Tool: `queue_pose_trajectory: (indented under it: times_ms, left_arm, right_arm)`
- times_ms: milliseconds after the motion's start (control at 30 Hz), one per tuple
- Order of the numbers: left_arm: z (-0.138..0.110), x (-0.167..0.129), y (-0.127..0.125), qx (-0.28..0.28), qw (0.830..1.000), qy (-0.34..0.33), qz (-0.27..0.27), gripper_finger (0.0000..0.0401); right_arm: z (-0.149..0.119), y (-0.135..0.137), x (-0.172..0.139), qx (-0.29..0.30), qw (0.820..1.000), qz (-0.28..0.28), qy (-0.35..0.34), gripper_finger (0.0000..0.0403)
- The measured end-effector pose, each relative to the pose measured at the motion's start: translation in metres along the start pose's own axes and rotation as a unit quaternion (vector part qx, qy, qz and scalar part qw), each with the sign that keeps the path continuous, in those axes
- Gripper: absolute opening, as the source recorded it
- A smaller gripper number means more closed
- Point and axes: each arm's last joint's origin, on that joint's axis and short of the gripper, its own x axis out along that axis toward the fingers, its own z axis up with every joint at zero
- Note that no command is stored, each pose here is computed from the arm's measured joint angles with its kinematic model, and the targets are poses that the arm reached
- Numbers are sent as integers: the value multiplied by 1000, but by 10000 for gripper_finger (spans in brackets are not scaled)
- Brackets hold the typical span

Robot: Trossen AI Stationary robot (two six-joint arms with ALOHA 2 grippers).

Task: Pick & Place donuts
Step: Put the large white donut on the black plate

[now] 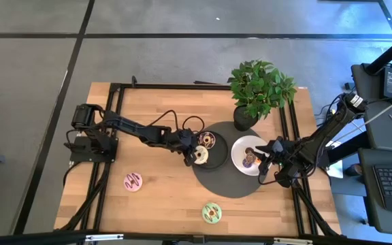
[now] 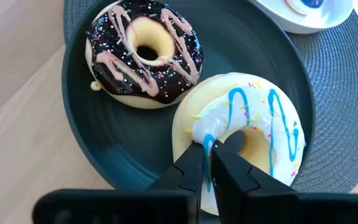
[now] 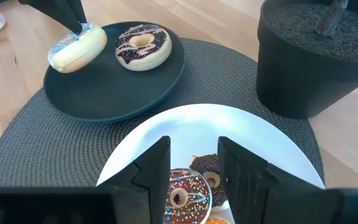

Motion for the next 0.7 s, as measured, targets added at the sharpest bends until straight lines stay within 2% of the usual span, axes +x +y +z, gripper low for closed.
queue_pose_trajectory:
  times_ms: [467,700]
  left_arm:
    - [0,0,0,-4,1000,-2,-1,43]
    - [0,0,0,-5,1000,-3,2,81]
  right_arm:
    - [0,0,0,0,1000,0,0,136]
    - [0,0,0,-3,1000,0,0,136]
